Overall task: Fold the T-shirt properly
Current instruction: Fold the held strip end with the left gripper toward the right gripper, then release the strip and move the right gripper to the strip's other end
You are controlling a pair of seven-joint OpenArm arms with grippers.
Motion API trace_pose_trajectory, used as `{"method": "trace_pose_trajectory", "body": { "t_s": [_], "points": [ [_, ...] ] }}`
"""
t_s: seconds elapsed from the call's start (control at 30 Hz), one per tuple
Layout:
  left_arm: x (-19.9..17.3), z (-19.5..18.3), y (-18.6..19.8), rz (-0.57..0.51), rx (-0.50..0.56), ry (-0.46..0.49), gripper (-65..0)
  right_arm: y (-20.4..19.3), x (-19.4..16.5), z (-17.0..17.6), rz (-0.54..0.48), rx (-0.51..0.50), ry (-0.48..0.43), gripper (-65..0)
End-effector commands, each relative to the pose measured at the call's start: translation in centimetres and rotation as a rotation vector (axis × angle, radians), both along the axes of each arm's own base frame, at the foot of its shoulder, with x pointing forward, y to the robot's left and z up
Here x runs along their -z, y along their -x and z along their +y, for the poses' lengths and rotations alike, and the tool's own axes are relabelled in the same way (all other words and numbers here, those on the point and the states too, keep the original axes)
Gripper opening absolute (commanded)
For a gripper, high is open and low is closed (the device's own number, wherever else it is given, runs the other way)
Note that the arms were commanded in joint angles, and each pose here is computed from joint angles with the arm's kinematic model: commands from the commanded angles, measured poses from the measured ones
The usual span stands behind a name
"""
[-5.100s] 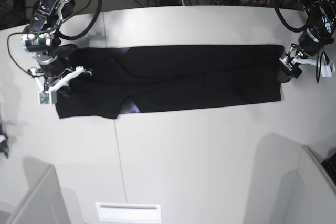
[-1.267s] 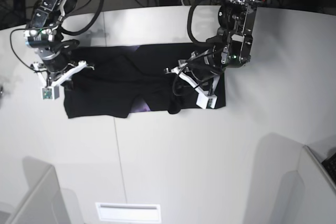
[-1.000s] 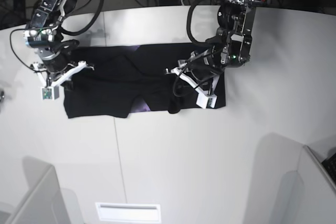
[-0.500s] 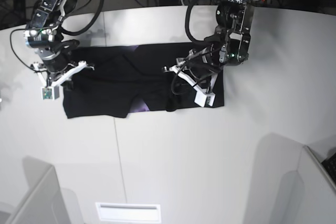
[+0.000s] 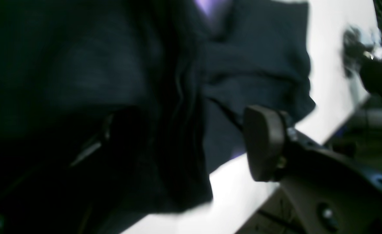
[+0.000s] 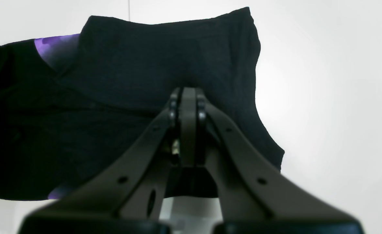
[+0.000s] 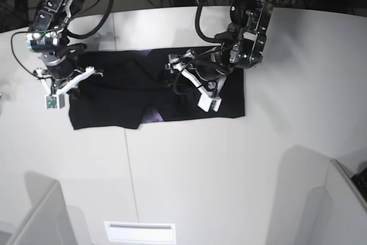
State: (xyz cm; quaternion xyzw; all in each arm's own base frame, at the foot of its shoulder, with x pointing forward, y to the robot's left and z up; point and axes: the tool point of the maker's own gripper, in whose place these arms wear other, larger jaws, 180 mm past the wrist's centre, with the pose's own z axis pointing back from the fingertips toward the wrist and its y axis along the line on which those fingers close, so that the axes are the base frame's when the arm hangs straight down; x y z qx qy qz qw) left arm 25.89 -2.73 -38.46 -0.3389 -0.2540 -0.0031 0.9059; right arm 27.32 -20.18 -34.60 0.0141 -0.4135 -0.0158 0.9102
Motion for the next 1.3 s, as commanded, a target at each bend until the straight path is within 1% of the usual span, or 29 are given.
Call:
{"method": "trace_pose_trajectory", "body": {
  "t_s": [0.0,0.1,0.2,0.27,0.3,0.33,0.4,0.43,0.47,0.5,0.57,0.67,0.77,0.83,0.9,0.97,1.07,1.13,1.2,1.27],
  "points": [
    [-1.4,-0.8,-0.7,-0.045,0.010,0.032,-12.2,-0.8,-1.3,-0.1,-0.055,-0.005,0.006,-65.0],
    [-1.8,-1.8,-0.3,-0.054,0.039,0.040,-12.5,-1.4,-1.8,-0.4,-0.071,0.004,0.007,-65.0],
    [-2.6,-1.9,-0.4,-0.066,0.037,0.062,-12.5,-1.9,-1.5,-0.6,-0.029,0.004,0.002,-65.0],
    [-3.8,-1.4,-0.6,-0.088,0.026,0.089,-13.5,-2.0,-1.4,-1.9,0.016,0.033,0.009,-65.0],
    [-4.0,0.0,-0.8,-0.097,0.007,0.082,-17.1,-2.2,-1.3,-2.3,0.043,0.046,0.002,-60.0],
    [-4.1,1.4,-0.7,-0.093,-0.014,0.086,-23.5,-2.3,-1.2,-2.8,0.072,0.058,-0.002,-52.4],
    [-4.3,4.8,-1.1,-0.096,-0.078,0.076,-40.5,-2.6,-0.9,-3.4,0.113,0.078,-0.019,-39.3],
    [-4.3,7.0,-1.2,-0.090,-0.125,0.071,-51.7,-2.9,-0.7,-3.6,0.125,0.078,-0.027,-33.5],
    [-4.1,9.0,-1.2,-0.084,-0.167,0.061,-62.5,-3.1,-0.6,-3.9,0.130,0.066,-0.022,-30.6],
    [-4.1,11.3,-1.4,-0.085,-0.212,0.042,-65.0,-3.3,-0.2,-4.3,0.145,0.039,-0.011,-30.3],
    [-3.9,15.2,-1.4,-0.088,-0.291,-0.007,-65.0,-3.9,1.0,-4.8,0.179,0.000,-0.019,-30.8],
    [-4.0,20.4,-1.1,-0.096,-0.389,-0.084,-65.0,-3.9,3.3,-6.6,0.274,0.030,-0.071,-30.5],
    [-3.8,23.7,-0.3,-0.095,-0.431,-0.160,-65.0,-3.6,4.9,-8.2,0.321,0.069,-0.126,-30.3],
    [-3.4,25.2,-0.2,-0.102,-0.443,-0.248,-65.0,-3.8,5.4,-8.8,0.336,0.087,-0.160,-30.3],
    [-2.9,26.2,0.1,-0.104,-0.435,-0.345,-65.0,-3.8,5.9,-8.6,0.355,0.089,-0.205,-30.3],
    [-2.4,26.8,0.4,-0.103,-0.430,-0.414,-65.0,-3.6,5.9,-8.6,0.351,0.090,-0.269,-30.3],
    [-1.8,26.5,0.6,-0.100,-0.432,-0.436,-65.0,-3.6,5.1,-8.8,0.315,0.087,-0.354,-30.3],
    [-1.7,26.0,0.6,-0.115,-0.398,-0.446,-65.0,-3.7,4.7,-8.7,0.303,0.077,-0.370,-30.3],
    [-1.6,25.6,0.6,-0.127,-0.377,-0.452,-65.0,-3.6,5.1,-8.5,0.315,0.072,-0.377,-30.3],
    [-1.4,25.5,0.6,-0.127,-0.373,-0.469,-65.0,-3.5,5.9,-8.0,0.338,0.069,-0.405,-30.3]
  ]
}}
